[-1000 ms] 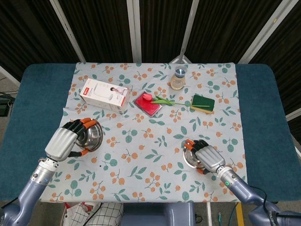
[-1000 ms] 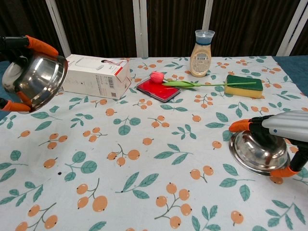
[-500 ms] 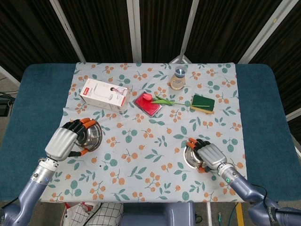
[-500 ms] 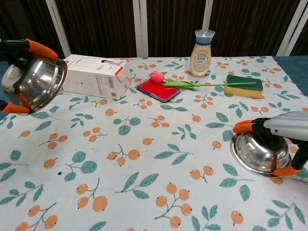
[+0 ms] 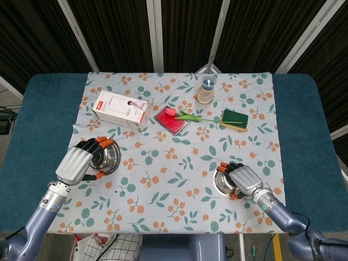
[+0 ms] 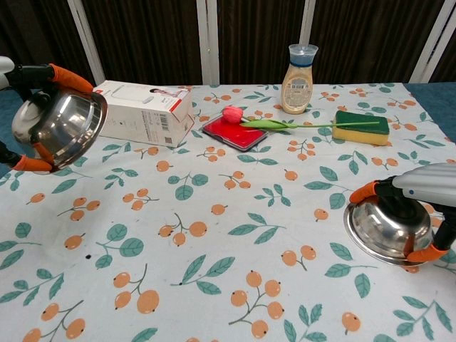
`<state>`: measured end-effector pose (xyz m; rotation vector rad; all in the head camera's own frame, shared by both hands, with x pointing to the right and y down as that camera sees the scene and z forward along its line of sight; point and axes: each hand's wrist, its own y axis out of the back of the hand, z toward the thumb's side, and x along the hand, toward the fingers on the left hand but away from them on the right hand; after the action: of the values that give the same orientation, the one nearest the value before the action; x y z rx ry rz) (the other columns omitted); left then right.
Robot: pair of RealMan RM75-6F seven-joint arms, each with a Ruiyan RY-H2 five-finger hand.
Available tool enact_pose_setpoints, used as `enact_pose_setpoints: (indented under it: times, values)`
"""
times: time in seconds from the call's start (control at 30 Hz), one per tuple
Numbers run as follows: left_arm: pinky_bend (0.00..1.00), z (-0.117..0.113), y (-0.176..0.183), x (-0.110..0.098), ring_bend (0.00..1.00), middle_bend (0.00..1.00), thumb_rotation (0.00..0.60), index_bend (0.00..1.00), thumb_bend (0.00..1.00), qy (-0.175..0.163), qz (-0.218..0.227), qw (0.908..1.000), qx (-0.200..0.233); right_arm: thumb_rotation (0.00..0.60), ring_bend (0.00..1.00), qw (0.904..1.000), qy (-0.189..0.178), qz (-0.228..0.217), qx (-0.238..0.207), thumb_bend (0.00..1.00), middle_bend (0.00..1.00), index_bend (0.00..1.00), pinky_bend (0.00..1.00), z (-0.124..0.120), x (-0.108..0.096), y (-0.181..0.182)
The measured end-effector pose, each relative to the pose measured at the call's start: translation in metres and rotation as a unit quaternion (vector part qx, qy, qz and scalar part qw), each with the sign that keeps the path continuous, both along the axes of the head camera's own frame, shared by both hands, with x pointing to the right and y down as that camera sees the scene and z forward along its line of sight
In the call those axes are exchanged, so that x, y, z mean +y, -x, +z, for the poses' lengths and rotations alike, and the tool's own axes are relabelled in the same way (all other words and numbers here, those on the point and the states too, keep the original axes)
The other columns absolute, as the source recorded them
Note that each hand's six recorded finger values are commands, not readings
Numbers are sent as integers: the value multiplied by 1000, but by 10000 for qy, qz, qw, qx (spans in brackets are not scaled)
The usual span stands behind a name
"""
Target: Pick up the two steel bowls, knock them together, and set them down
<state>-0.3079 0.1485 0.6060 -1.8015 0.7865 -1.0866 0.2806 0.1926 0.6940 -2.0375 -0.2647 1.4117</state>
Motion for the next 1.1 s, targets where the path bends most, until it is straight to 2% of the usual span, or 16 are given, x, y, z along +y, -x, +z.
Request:
enact_pose_setpoints:
  times: [0.17,0.23,0.5,0.67,0.77,0.9,1.0,1.1]
  values:
    - [742,1,0,0,479,585,600,428,466,19,-5,10000,-12,600,962,10000,-37,5,-51,418,867,975,1000,-3,-1,0]
    - [742,0,0,0,479,586,600,428,467,15,3,10000,-3,600,993,9999,-94,4,-91,440,913,999,1000,-5,-2,1]
    - [742,-2,-3,1,479,585,600,426,479,-10,30,9999,104,600,1000,9986,-345,112,-374,456,972,1000,1000,-18,-7,7]
    - [742,-3,-9,-1,479,581,600,421,483,-22,30,9993,359,600,1000,9945,-571,464,-747,461,983,1000,1000,-35,-18,8]
    - [742,-4,-14,-3,477,576,600,421,483,-56,40,9982,602,600,1000,9889,-659,816,-1056,463,985,1000,1000,-47,-27,6]
    - [739,-8,-22,-6,475,573,600,421,482,-184,46,9945,1033,600,1000,9740,-676,1431,-1619,464,985,1000,1000,-62,-40,4]
    - [737,-11,-29,-8,474,576,600,423,482,-373,36,9893,1409,600,1000,9544,-574,1983,-2158,464,985,1000,1000,-73,-51,2]
    - [736,-13,-37,-9,474,575,600,417,476,-540,45,9825,1781,600,1000,9252,-313,2592,-2755,463,985,1000,1000,-82,-61,1]
